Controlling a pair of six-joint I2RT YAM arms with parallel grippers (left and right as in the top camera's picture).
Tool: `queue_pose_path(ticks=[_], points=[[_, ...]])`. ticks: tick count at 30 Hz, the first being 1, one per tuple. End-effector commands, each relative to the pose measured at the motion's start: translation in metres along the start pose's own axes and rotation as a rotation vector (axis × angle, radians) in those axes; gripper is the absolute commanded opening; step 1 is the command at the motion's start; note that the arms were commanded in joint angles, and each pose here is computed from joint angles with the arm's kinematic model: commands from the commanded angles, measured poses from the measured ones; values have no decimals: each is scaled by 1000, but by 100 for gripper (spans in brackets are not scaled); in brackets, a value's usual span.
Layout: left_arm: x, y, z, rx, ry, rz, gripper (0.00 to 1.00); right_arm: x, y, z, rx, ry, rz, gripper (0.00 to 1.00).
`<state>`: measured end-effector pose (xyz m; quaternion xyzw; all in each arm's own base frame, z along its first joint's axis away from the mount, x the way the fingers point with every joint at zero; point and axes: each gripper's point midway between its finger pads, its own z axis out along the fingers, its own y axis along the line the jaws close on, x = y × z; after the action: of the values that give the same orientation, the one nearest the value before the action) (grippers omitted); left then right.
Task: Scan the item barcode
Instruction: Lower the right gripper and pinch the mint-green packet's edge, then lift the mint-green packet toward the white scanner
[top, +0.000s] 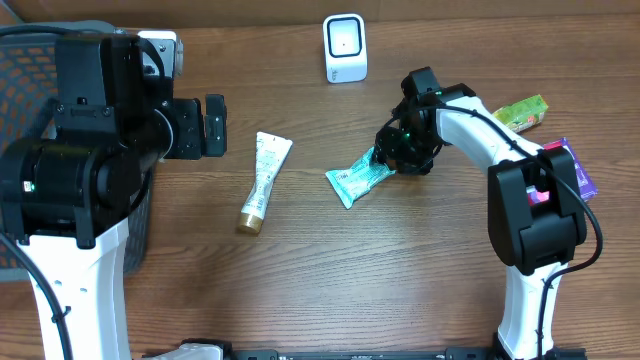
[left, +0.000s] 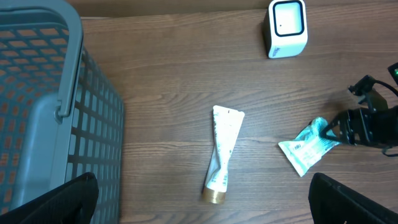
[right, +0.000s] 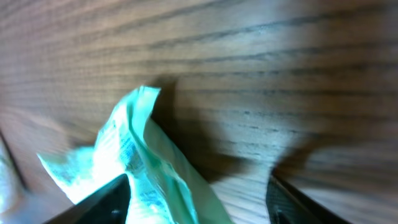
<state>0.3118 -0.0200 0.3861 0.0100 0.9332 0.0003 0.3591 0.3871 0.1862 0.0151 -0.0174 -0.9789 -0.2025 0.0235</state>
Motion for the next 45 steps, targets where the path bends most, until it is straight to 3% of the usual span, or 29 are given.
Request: queue_pose_path(ticks=[1, 9, 15, 19, 25, 28, 35, 42, 45], points=[[-2, 3, -3, -7, -11, 1, 99, -1, -6, -7, 1, -1, -307, 72], [-2, 3, -3, -7, -11, 1, 100, -9, 4, -4, -6, -42, -577, 68], [-2, 3, -3, -7, -11, 1, 100, -1, 34, -5, -188, -44, -580, 65], [-2, 3, -3, -7, -11, 1, 100, 7, 30, 0, -186, -12, -524, 55], [-2, 3, -3, -7, -11, 1, 100, 22, 22, 21, -228, 6, -517, 56], [-2, 3, -3, -7, -11, 1, 100, 20, 23, 21, -236, -7, -516, 45], [-2, 3, -3, -7, -11, 1, 100, 23, 37, 16, -318, 8, -434, 4], [-2, 3, -3, -7, -11, 1, 99, 26, 69, -28, -670, 28, -369, 4], [-2, 3, -3, -7, -11, 1, 100, 15, 67, -55, -732, -3, -338, 4]])
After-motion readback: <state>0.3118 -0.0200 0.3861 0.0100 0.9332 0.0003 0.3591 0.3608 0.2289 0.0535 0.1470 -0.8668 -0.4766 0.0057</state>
